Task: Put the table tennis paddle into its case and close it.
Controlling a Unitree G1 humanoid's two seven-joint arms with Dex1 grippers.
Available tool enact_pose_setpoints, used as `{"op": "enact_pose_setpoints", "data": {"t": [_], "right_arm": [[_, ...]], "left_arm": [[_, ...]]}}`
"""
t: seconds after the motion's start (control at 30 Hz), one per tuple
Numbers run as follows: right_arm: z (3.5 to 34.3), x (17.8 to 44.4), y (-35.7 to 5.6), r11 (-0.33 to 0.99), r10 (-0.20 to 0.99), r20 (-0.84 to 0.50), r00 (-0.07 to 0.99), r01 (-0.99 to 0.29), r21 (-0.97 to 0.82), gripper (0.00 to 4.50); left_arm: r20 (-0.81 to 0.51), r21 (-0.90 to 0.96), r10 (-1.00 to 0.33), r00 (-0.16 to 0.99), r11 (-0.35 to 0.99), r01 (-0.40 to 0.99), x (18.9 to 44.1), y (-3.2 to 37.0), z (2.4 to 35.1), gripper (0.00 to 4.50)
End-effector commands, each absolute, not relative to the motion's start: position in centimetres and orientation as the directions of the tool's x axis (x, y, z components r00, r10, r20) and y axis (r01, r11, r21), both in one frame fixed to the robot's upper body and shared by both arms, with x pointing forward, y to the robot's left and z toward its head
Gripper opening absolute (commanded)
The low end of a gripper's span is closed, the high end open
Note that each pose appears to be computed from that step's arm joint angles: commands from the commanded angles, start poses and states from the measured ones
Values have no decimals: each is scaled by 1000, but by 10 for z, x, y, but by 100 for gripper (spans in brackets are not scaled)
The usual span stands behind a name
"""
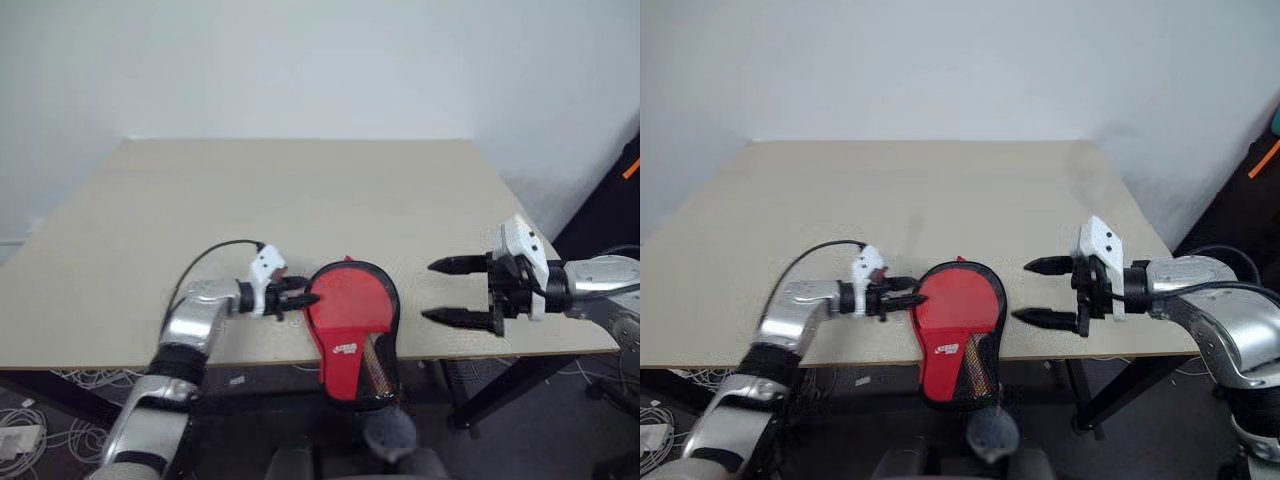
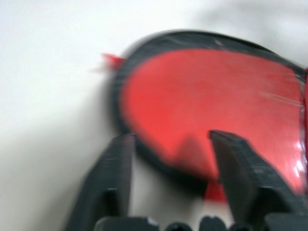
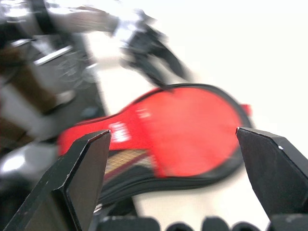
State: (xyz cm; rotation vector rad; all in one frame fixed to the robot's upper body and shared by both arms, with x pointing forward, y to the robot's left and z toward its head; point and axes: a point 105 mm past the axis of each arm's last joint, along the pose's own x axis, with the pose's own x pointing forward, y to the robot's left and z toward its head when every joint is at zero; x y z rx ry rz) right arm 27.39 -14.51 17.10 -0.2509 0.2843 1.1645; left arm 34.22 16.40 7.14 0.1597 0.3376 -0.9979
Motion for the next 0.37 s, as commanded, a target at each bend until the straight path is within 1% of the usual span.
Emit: {"op": "enact_pose_setpoints", "data": {"t": [0.03,0.1,0.23,0.37], "right_arm": [[180,292,-153,471,826,-301,477,-877,-96,450],[176,299,-156,510,808,-293,512,-856,-90,450],[169,311,-157,562,780,-275,561,-823,-84,450],[166,324,-155,619,747,-253,614,-782,-69,450]], "left_arm": [[-259,51,-770,583,592,804,343,189,114,377],[-259,61,-735,627,635,770,340,206,119,441],[-229,95,-662,714,714,693,337,230,127,446],[-192,89,-624,757,758,647,337,239,131,446]]}}
